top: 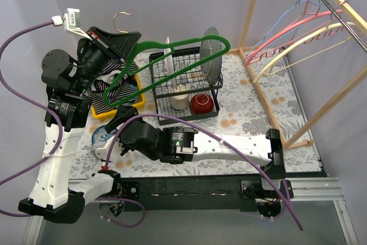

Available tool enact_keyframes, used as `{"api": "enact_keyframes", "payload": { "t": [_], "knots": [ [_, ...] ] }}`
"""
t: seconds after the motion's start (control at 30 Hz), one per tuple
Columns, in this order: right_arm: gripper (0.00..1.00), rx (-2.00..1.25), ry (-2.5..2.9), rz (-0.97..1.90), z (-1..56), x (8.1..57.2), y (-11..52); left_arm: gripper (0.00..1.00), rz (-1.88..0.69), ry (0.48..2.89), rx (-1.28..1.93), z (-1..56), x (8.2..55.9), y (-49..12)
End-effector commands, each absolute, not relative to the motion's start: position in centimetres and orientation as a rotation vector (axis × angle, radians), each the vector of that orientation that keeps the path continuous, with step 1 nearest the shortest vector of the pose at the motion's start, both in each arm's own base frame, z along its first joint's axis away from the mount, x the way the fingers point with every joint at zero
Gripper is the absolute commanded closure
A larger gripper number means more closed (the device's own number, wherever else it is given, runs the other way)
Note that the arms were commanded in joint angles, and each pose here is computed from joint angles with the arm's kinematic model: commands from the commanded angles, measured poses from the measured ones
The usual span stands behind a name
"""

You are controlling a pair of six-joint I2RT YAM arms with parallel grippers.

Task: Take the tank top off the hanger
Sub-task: Place the hanger at the clothesline.

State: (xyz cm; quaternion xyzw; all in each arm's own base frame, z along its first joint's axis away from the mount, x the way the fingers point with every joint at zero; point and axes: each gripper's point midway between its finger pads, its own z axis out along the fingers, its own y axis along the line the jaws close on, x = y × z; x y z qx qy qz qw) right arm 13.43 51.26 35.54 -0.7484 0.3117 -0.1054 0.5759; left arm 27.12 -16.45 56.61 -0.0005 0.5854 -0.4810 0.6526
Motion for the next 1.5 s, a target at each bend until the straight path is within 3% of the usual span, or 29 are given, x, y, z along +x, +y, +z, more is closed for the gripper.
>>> {"api": "enact_keyframes", "payload": {
  "t": [0.0, 0.27, 0.37, 0.47, 0.5, 0.63, 0.73, 0.77, 1.23, 1.47],
  "knots": [
    [0.29, -1.633, 0.684, -0.361, 39.7, 15.2, 51.1, 1.00, -1.114, 1.304, 0.024, 57.3, 25.3, -16.3],
    [0.29, -1.644, 0.696, -0.483, 37.7, 17.7, 51.6, 1.00, -1.162, 1.337, 0.031, 55.9, 25.1, -17.0],
    [0.33, -1.644, 0.693, -0.517, 37.6, 18.2, 51.6, 1.00, -1.162, 1.342, 0.030, 55.6, 25.1, -17.0],
    [0.51, -1.658, 0.688, -0.519, 37.2, 18.1, 51.7, 1.00, -1.161, 1.337, 0.032, 55.6, 25.2, -17.0],
    [0.68, -1.664, 0.686, -0.519, 37.1, 18.1, 51.6, 1.00, -1.165, 1.338, 0.039, 55.6, 25.1, -17.1],
    [0.99, -1.641, 0.662, -0.584, 37.5, 18.4, 51.2, 1.00, -1.168, 1.306, 0.075, 55.8, 24.5, -17.2],
    [0.99, -1.532, 0.607, -0.674, 40.1, 18.8, 50.0, 0.99, -1.159, 1.292, 0.119, 55.7, 23.9, -17.3],
    [0.99, -1.509, 0.581, -0.701, 40.8, 18.8, 49.6, 0.88, -1.159, 1.291, 0.128, 55.7, 23.8, -17.4],
    [0.99, -1.275, 0.331, -0.802, 47.6, 16.8, 44.5, 0.26, -0.916, 1.307, 0.286, 56.1, 22.9, -16.2],
    [0.99, -1.271, 0.275, -0.700, 49.9, 16.9, 42.5, 0.22, -0.950, 1.410, 0.531, 52.3, 21.0, -18.2]
  ]
}}
